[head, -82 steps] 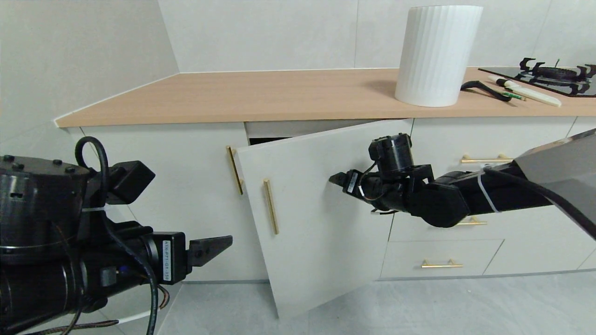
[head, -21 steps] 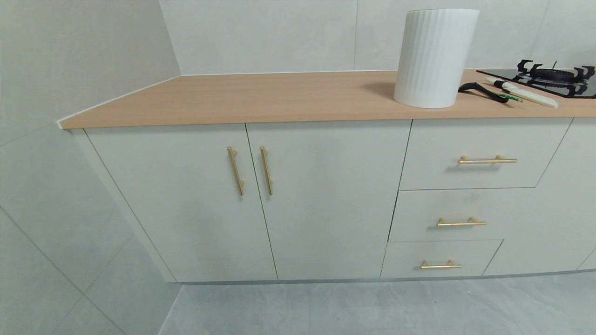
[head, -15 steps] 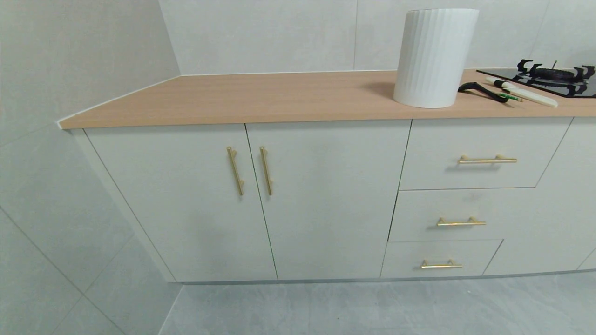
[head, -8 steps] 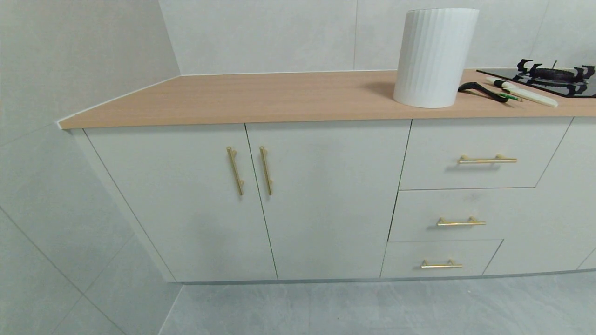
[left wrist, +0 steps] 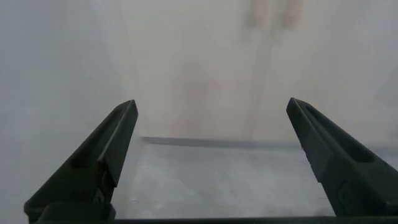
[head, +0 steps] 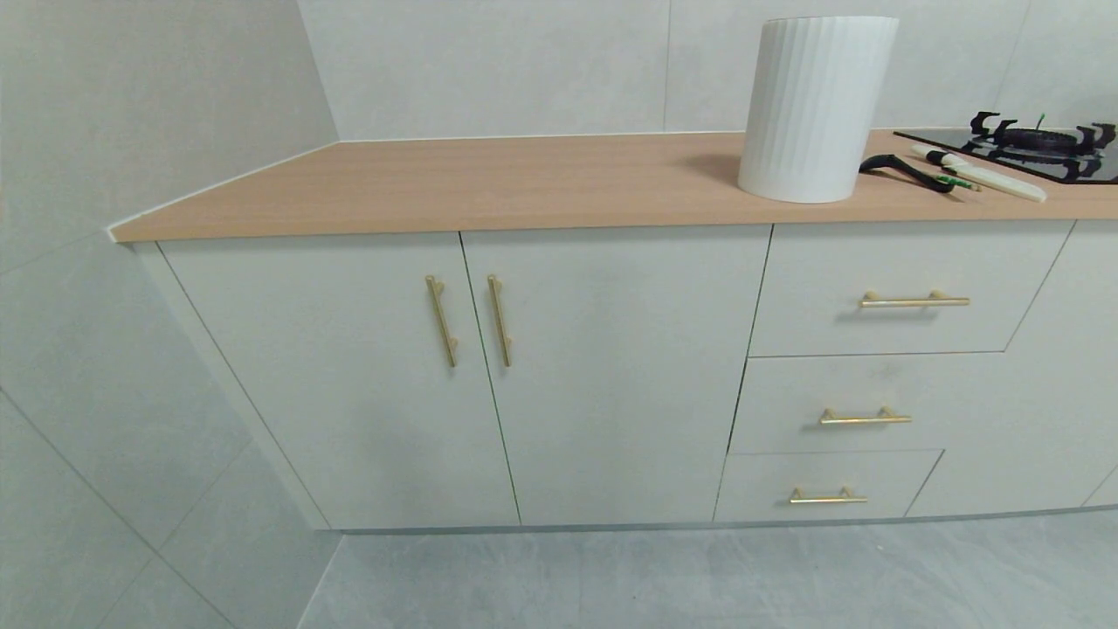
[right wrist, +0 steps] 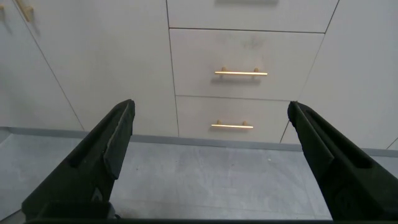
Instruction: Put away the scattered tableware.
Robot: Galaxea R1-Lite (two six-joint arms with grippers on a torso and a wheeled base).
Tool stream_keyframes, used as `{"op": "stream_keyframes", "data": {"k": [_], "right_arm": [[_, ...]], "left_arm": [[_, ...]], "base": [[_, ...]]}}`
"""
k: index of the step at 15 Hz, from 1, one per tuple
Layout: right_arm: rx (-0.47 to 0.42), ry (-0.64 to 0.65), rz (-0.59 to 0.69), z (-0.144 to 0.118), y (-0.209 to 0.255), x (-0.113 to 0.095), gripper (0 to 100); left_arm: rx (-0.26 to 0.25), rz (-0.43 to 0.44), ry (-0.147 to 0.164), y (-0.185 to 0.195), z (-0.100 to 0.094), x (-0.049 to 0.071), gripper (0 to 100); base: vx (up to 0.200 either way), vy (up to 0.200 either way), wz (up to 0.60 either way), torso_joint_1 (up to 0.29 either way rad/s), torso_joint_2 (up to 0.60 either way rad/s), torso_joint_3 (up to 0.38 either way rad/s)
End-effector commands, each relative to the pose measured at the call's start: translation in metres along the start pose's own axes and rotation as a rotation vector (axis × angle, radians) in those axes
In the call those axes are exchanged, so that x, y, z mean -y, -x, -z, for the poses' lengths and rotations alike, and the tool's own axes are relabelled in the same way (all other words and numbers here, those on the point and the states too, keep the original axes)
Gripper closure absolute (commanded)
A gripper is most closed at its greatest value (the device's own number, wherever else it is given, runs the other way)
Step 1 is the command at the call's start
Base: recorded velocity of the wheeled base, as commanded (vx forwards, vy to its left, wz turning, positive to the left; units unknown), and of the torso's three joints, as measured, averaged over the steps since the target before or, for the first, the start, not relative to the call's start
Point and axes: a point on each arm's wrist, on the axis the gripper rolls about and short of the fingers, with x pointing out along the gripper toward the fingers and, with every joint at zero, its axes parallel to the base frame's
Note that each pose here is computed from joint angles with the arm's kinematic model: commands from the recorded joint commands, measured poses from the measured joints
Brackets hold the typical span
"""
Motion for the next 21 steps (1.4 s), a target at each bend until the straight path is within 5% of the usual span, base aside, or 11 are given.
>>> {"op": "stream_keyframes", "data": {"k": [1, 15, 21], "right_arm": [[-0.002, 0.0, 0.0, 0.0, -0.0002, 0.0, 0], [-0.002, -0.001, 0.003, 0.0, -0.0002, 0.0001, 0], [-0.003, -0.006, 0.006, 0.0, -0.0002, 0.0002, 0]], "left_arm": [[-0.005, 0.006, -0.007, 0.0, 0.0005, 0.0001, 0], [-0.003, 0.006, 0.016, 0.0, 0.0003, 0.0001, 0], [-0.003, 0.006, 0.016, 0.0, 0.0003, 0.0001, 0]], "base": [[0.0, 0.0, 0.0, 0.0, 0.0, 0.0], [0.0, 0.0, 0.0, 0.0, 0.0, 0.0], [0.0, -0.2, 0.0, 0.006, 0.0, -0.005]]}}
